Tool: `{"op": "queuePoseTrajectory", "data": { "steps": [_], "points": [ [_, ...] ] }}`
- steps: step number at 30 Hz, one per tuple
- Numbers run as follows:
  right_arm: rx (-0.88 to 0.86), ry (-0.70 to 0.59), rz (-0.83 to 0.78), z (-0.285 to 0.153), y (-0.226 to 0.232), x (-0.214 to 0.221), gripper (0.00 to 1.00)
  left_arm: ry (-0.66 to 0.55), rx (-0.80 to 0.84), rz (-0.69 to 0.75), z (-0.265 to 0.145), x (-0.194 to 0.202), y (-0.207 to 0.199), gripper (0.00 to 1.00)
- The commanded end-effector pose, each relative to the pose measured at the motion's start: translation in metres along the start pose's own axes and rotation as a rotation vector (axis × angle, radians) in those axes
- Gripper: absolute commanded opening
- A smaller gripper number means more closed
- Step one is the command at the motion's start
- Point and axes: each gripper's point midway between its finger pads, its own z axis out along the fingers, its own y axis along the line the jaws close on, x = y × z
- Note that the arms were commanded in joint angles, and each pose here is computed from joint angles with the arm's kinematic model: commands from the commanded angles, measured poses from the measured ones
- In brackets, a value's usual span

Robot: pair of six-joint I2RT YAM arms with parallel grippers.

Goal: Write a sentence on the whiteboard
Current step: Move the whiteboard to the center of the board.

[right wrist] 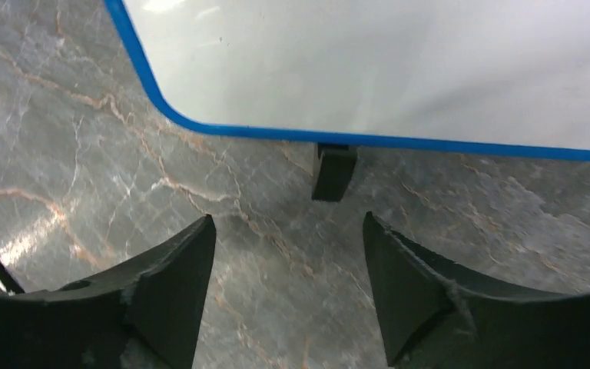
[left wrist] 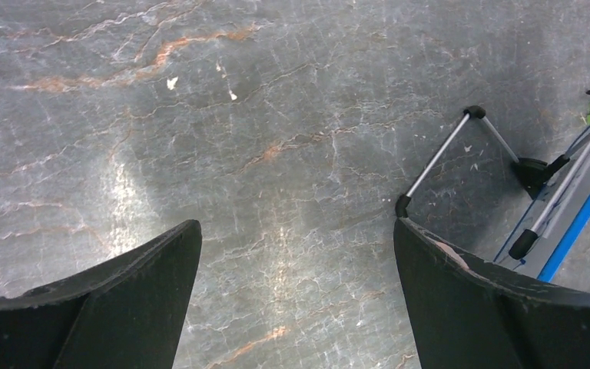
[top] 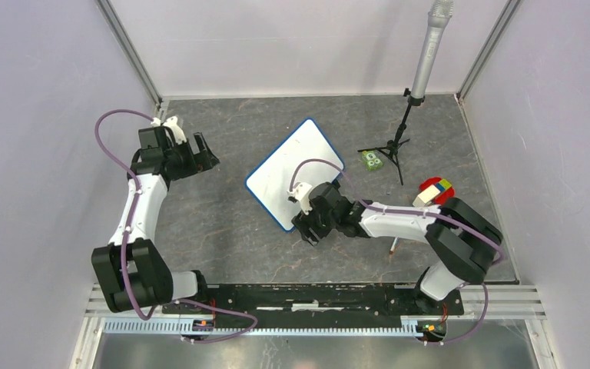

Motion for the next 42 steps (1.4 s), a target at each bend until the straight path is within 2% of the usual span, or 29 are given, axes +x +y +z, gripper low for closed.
{"op": "queuePoseTrajectory", "data": {
  "steps": [1,4,7,9,14,22,26,34,42],
  "points": [
    [-0.018,-0.1,-0.083,-0.028,0.002,-0.026,0.78,-0.035,0.139,0.076,0.001,-0.023,-0.023,1.0],
    [-0.036,-0.15,-0.172,-0.048,0.003,-0.04,0.8,-0.023,0.272,0.154,0.012,-0.03,-0.04,1.0],
    [-0.094,-0.174,-0.239,-0.066,0.0,-0.047,0.81,0.052,0.386,0.179,0.034,-0.032,-0.055,1.0],
    [-0.108,-0.199,-0.23,-0.076,-0.014,-0.049,0.82,0.101,0.418,0.212,0.053,-0.03,-0.061,0.95],
    [0.025,-0.188,-0.169,-0.094,-0.072,-0.04,0.81,0.222,0.529,0.257,0.093,0.0,-0.091,0.86],
    [0.148,-0.18,-0.184,-0.112,-0.109,-0.021,0.79,0.405,0.614,0.327,0.139,0.059,-0.125,0.7],
    [0.214,-0.167,-0.182,-0.108,-0.13,-0.015,0.76,0.478,0.65,0.358,0.147,0.081,-0.14,0.65],
    [0.196,-0.152,-0.134,-0.109,-0.144,-0.008,0.76,0.573,0.686,0.397,0.156,0.113,-0.158,0.61],
    [0.183,-0.122,-0.119,-0.113,-0.148,0.006,0.76,0.674,0.672,0.511,0.146,0.146,-0.167,0.45]
  ]
}}
